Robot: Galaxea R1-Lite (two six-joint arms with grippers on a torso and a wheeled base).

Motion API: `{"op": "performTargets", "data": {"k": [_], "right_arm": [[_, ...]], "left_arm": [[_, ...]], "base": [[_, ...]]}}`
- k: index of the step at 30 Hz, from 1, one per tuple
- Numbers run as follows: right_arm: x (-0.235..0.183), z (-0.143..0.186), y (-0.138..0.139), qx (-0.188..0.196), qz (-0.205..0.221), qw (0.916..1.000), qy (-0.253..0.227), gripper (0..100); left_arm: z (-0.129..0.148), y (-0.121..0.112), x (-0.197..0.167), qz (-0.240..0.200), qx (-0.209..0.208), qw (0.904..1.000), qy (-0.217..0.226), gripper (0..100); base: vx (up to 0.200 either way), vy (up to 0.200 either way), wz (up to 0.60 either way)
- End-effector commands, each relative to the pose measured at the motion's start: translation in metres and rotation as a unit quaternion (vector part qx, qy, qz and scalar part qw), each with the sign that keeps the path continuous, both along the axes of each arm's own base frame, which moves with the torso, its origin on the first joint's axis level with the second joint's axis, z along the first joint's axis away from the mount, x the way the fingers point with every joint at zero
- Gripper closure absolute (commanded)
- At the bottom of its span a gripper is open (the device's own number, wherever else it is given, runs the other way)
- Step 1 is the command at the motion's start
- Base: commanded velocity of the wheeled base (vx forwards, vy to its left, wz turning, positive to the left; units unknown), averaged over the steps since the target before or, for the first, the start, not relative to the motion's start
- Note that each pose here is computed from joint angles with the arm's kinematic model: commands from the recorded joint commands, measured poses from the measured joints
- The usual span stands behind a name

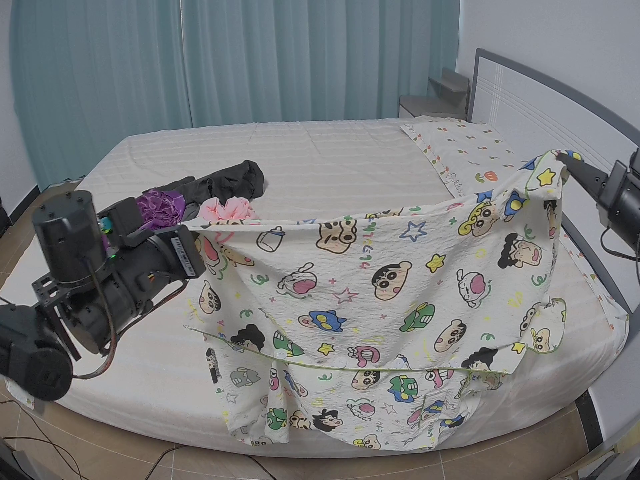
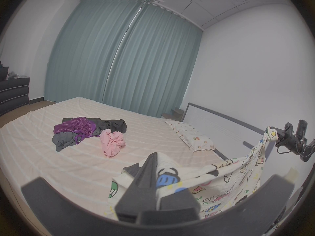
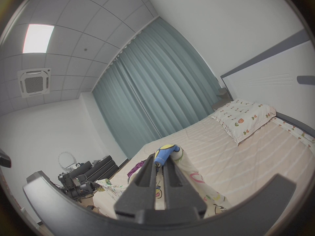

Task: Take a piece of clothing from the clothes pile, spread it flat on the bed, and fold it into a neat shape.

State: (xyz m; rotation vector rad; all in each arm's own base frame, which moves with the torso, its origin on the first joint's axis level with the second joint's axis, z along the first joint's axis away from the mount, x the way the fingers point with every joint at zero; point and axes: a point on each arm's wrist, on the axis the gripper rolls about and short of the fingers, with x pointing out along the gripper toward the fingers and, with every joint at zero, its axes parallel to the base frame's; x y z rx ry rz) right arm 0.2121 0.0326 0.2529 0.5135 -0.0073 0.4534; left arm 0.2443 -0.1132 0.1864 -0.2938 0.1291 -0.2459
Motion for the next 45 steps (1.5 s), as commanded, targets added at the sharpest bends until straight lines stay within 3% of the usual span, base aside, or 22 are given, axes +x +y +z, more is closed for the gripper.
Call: {"op": "performTargets", "data": {"k": [1, 11, 15, 16, 25, 34, 35, 39, 45], "right_arm": [[0.056, -0.034, -0.001, -0.006, -0.015, 0.9984, 0.054, 100], [0.133, -0.076, 0.006, -0.006, -0.021, 0.997, 0.075, 100], [0.154, -0.093, 0.01, -0.005, -0.03, 0.9957, 0.087, 100], [0.171, -0.11, 0.011, -0.005, -0.037, 0.9948, 0.095, 100], [0.221, -0.166, 0.016, -0.005, -0.063, 0.9908, 0.119, 100], [0.254, -0.206, 0.021, 0.009, -0.074, 0.9875, 0.139, 100], [0.262, -0.213, 0.025, 0.03, -0.073, 0.9861, 0.146, 0], [0.279, -0.223, 0.03, 0.062, -0.082, 0.9841, 0.145, 0], [0.302, -0.24, 0.031, 0.098, -0.176, 0.9671, 0.155, 0]], "left_arm": [[-0.035, -0.008, 0.056, 0.021, 0.019, 0.9985, 0.046, 100], [-0.096, -0.028, 0.137, 0.036, 0.034, 0.9953, 0.083, 100], [-0.116, -0.036, 0.16, 0.039, 0.031, 0.9952, 0.084, 100], [-0.136, -0.04, 0.173, 0.04, 0.035, 0.994, 0.095, 100], [-0.189, -0.043, 0.208, 0.052, 0.043, 0.9895, 0.128, 100], [-0.215, -0.036, 0.24, 0.074, 0.038, 0.9851, 0.15, 100], [-0.221, -0.034, 0.248, 0.08, 0.038, 0.9844, 0.152, 0], [-0.232, -0.026, 0.268, 0.116, 0.034, 0.9828, 0.139, 0], [-0.241, -0.01, 0.291, 0.188, 0.035, 0.9746, 0.116, 0]], "base": [[0.2, 0.0, 0.0], [0.2, 0.0, 0.0], [0.0, 0.0, 0.0], [0.0, 0.0, 0.0], [0.0, 0.0, 0.0], [0.0, 0.0, 0.0], [0.0, 0.0, 0.0], [0.0, 0.0, 0.0], [0.0, 0.0, 0.0]]}}
